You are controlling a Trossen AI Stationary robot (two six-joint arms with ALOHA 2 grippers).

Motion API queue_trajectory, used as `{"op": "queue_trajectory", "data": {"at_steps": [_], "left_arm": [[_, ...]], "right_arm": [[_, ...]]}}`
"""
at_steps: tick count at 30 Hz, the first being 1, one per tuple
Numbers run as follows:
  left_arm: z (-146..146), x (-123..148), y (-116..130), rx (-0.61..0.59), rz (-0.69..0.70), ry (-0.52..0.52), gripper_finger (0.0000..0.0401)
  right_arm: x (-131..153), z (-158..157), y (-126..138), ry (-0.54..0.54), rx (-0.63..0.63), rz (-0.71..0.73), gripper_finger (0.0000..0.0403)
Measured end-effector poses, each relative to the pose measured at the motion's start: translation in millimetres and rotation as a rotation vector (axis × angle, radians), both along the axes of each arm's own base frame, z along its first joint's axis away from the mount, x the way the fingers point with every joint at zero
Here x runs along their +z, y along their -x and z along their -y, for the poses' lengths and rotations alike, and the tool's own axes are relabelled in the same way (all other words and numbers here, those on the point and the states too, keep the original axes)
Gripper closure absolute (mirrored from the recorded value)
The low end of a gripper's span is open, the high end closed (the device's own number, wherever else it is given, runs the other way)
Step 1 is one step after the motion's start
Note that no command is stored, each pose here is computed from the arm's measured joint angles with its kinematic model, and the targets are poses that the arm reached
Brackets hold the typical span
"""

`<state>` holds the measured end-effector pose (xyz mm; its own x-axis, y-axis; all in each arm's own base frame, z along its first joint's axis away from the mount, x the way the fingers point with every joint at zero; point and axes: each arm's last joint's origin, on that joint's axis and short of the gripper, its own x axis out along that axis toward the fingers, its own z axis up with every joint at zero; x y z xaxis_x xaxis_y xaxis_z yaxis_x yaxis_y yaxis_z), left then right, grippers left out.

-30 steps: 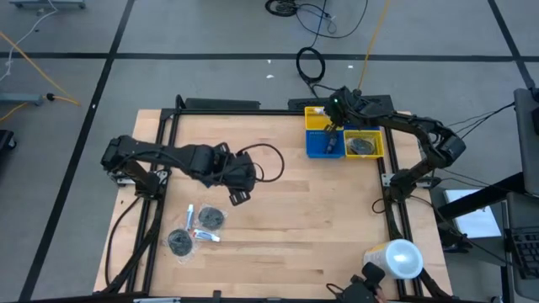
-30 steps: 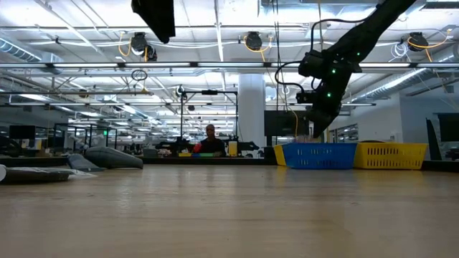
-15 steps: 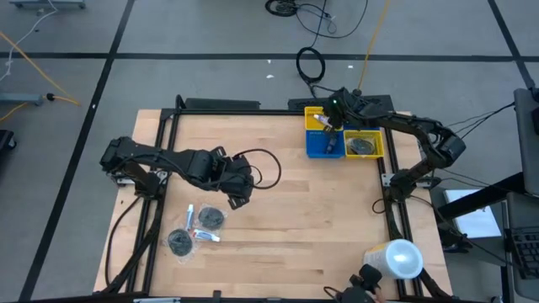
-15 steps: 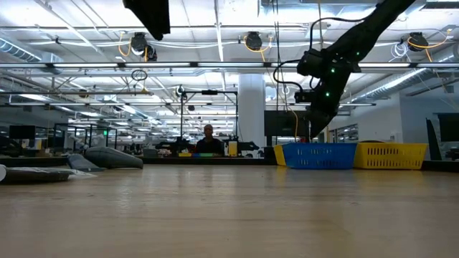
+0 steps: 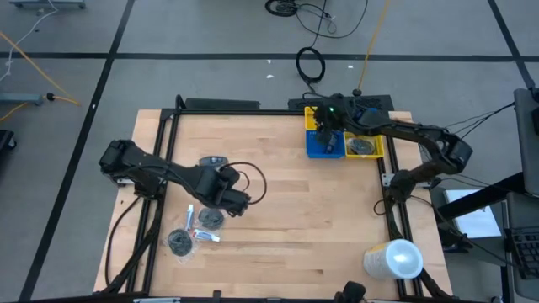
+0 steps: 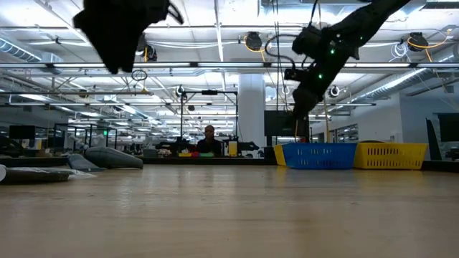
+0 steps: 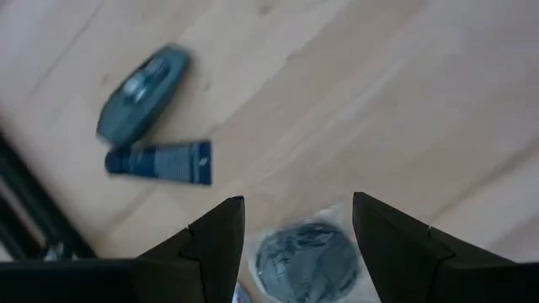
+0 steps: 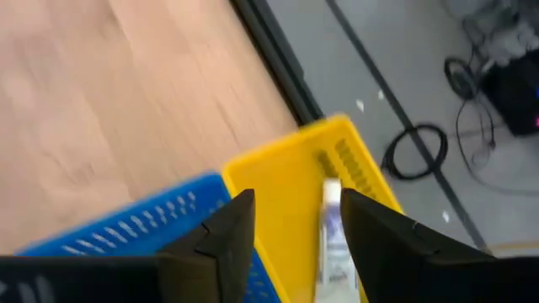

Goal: Pick & Place Travel size toiletries
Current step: Put the top white toothpaste into the top yellow basket

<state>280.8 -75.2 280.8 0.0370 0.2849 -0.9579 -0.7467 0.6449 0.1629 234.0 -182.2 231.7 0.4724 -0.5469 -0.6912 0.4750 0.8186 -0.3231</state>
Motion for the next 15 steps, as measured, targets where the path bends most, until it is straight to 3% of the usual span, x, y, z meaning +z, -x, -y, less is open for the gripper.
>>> {"op": "queue_trajectory", "data": {"at_steps": [7, 15], "left_arm": [[11.1, -34.1, 19.5, 0.220, -0.110, 0.050, 0.0183], [10.8, -67.1, 42.6, 0.418, -0.271, 0.070, 0.0183]], "right_arm": [[16.5, -22.4, -6.1, 0.021, 0.057, 0.065, 0.0230], [14.6, -41.0, -17.0, 0.005, 0.120, 0.068, 0.0227]]}}
